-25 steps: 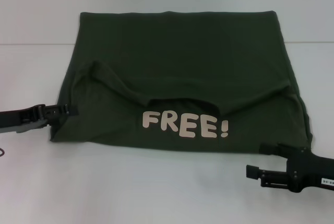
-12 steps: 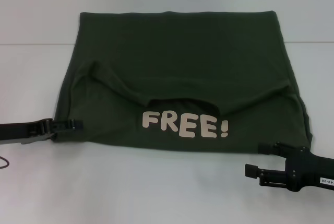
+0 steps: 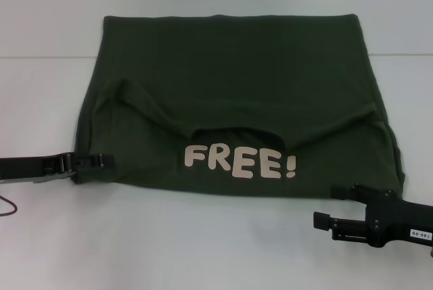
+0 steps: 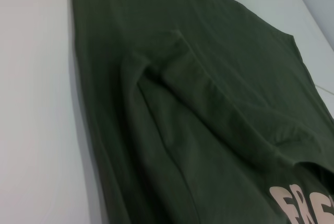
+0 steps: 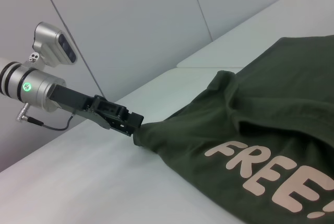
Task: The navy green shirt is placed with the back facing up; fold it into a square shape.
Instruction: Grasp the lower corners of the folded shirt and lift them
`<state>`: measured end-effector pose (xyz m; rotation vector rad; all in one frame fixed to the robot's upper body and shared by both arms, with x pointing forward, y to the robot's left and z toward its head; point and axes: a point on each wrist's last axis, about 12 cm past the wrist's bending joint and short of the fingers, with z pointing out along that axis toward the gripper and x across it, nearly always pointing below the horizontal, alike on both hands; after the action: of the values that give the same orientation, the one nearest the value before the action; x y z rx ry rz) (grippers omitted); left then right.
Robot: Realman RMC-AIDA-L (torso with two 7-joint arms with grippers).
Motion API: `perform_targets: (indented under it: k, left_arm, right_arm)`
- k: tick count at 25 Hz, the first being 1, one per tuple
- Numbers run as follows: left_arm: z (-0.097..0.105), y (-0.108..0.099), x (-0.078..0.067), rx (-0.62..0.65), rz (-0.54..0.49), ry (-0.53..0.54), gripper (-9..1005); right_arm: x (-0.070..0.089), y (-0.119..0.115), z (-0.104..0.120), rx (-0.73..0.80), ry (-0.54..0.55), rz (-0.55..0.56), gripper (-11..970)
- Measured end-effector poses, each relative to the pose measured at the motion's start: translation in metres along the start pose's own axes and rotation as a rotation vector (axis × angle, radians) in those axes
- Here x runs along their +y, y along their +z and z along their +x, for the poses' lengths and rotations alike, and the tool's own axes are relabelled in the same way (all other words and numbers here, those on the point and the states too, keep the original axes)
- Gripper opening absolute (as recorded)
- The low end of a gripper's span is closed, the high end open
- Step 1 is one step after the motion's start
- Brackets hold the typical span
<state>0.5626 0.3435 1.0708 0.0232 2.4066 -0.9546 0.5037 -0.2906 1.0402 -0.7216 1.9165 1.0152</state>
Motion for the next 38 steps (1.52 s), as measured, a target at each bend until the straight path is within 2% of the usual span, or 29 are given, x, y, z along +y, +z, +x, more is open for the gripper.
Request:
perform_targets:
  k: [10, 27, 29, 38]
  left_arm:
    - [-0.0059, -0.0043, -0.0001, -0.018, -0.009, 0.017, 836]
    - [-0.0072, 0.0026, -0.0048, 0.045, -0.027, 0.066, 827]
    - [-0.0084, 0.0019, -0.0045, 0.041, -0.032, 0.069, 583]
    - [-0.0099, 0.003, -0.0053, 0.053, -0.043, 0.091, 176]
  right_arm:
    - [0.0, 0.001, -0.0015, -0.006, -0.002, 0.0, 940]
    - [0.0001, 0.0031, -0.003, -0.009, -0.001, -0.005, 941]
    - [0.0002, 0.0031, -0.003, -0.009, -0.001, -0.006, 942]
    - [-0.0003, 0.0018, -0.0046, -0.015, 0.021, -0.006, 941]
